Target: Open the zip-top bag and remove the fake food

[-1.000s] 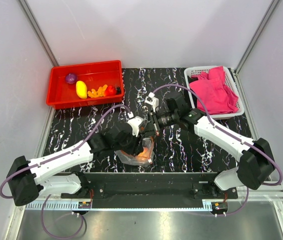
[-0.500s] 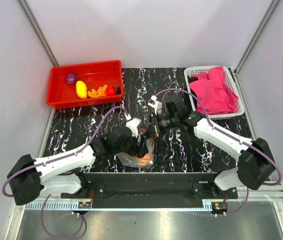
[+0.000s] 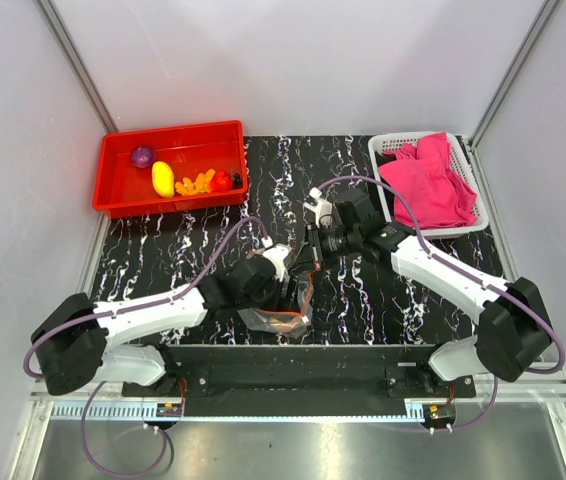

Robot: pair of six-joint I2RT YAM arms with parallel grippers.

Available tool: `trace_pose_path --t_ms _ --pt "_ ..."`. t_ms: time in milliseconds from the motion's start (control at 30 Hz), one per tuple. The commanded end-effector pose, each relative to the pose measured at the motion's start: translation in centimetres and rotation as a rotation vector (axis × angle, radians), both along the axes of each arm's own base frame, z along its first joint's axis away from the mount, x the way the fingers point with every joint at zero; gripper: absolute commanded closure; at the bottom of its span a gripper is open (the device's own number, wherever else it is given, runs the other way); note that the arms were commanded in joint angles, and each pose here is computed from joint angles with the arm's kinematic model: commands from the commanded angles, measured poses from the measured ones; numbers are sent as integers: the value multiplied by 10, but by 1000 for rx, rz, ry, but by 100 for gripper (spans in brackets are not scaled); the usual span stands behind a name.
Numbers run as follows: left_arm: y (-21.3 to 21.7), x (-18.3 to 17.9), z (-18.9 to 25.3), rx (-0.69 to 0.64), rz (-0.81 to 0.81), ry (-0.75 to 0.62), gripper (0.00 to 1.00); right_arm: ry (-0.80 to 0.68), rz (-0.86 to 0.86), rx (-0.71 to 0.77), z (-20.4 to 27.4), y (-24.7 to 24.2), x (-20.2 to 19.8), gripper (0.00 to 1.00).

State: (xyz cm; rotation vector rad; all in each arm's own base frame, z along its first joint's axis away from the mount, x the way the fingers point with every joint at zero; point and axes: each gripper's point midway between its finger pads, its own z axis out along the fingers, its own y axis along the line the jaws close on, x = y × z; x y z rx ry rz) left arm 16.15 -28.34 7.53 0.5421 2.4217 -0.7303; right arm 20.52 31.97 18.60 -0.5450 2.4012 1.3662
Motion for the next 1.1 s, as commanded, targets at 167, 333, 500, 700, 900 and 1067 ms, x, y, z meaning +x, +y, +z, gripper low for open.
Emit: trace_pose_path --t_ms 167,333,500,700,900,1067 --pt "-8 -18 -13 25 -47 78 18 -35 7 46 16 0 -4 100" --pt "2 -24 -33 63 -28 117 17 -27 1 38 12 -4 -7 100" --pt "7 -25 -47 55 14 125 30 -30 -1 40 13 -4 -7 100" --pt "10 -21 -30 -16 66 78 50 -30 -10 33 11 -8 -9 100" --pt "27 1 28 -99 158 -109 68 -38 -19 34 13 -11 -11 100" --pt "45 10 65 -147 224 -216 89 -40 -21 37 14 -11 -11 100"
